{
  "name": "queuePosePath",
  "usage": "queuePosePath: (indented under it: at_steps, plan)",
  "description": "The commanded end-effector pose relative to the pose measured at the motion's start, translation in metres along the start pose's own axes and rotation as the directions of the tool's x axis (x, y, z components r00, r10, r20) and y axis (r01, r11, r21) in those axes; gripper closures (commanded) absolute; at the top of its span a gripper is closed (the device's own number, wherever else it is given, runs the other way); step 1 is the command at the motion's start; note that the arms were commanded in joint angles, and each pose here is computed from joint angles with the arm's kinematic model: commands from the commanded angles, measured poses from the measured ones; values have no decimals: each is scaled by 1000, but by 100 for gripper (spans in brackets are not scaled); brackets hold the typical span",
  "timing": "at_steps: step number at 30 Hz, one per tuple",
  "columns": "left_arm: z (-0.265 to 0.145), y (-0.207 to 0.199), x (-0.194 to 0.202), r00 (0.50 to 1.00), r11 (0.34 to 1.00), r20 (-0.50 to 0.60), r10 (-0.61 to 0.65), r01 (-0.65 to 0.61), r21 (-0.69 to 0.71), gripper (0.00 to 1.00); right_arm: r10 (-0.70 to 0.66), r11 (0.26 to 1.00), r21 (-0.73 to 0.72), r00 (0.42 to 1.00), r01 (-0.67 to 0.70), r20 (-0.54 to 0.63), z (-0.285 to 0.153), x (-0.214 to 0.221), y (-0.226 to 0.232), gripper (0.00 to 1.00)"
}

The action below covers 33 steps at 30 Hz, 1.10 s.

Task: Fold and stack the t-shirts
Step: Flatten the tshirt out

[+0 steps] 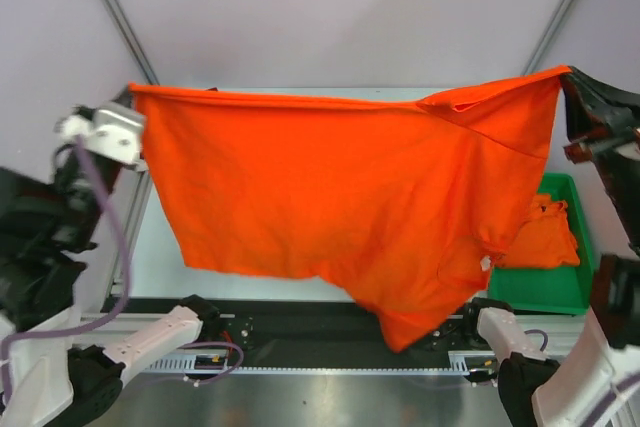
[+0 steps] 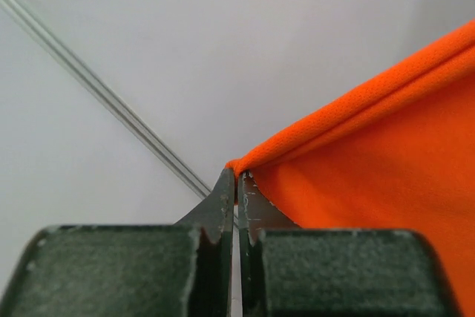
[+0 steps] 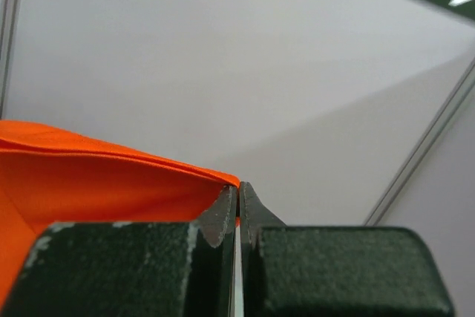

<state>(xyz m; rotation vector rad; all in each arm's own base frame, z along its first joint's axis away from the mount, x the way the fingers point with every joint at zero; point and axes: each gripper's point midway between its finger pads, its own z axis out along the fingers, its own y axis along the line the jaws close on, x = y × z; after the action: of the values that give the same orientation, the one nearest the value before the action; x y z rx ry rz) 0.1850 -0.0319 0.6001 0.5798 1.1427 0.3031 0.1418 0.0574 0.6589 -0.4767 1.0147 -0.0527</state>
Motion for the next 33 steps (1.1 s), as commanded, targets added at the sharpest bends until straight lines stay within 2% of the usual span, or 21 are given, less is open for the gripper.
queuePosePath:
  at_steps: [1,3,4,6,7,8,12,13,14,15,18,22,23,24,25,26,27,28,30,31,33]
  plan:
    - [16,-64,76,977,988,-204,66,-35,148,100,70,997,-16,983,-74,-169,23,85,-3,100]
    - [18,-92,108,964,982,-254,81,-33,187,100,92,993,-54,974,-106,-207,23,115,8,100]
    - [18,-130,150,936,961,-326,130,-39,272,99,149,982,-67,943,-177,-299,24,167,19,100]
    - [17,-154,179,926,954,-350,143,-35,298,100,177,972,-89,926,-218,-334,26,204,29,100]
    - [13,-180,214,899,936,-398,184,-36,351,100,194,964,-100,913,-244,-359,28,222,36,100]
    - [21,-190,220,907,935,-383,175,-32,353,100,211,957,-98,885,-274,-415,29,257,45,100]
    - [51,-224,276,873,914,-433,225,-36,403,100,98,953,-200,853,-230,-512,48,328,78,100]
    - [61,-219,285,865,918,-445,233,-45,394,100,100,944,-209,828,-254,-552,55,355,87,100]
    - [75,-216,288,871,926,-436,227,-55,374,99,97,946,-211,838,-245,-538,66,364,86,100]
    - [88,-233,311,849,908,-468,244,-31,417,99,98,945,-211,830,-251,-549,73,377,87,100]
    - [123,-226,330,836,913,-492,242,-25,407,100,91,932,-237,811,-273,-577,102,423,102,100]
    - [166,-234,387,782,902,-568,258,17,432,100,58,926,-262,786,-273,-615,130,480,108,100]
    - [172,-234,395,774,903,-579,256,22,429,100,56,929,-254,781,-268,-622,137,490,106,100]
    - [177,-233,406,761,904,-597,254,32,426,100,55,922,-252,743,-295,-667,136,524,114,100]
    - [189,-227,406,765,912,-596,245,28,410,100,50,927,-252,755,-279,-654,150,526,108,100]
    - [193,-236,426,744,907,-620,248,46,419,100,45,931,-245,752,-271,-657,156,536,106,100]
    - [198,-236,431,743,910,-624,243,49,412,100,49,926,-239,722,-291,-690,156,566,113,100]
    - [209,-231,432,747,916,-621,236,44,400,100,50,926,-237,719,-294,-693,162,574,113,100]
    - [215,-242,457,720,910,-649,245,60,410,100,50,932,-230,729,-279,-683,181,583,106,100]
    - [226,-238,457,724,917,-649,235,57,396,99,52,924,-230,697,-305,-716,179,614,117,100]
    - [229,-251,479,696,908,-676,242,83,411,99,48,928,-231,708,-292,-704,199,617,110,100]
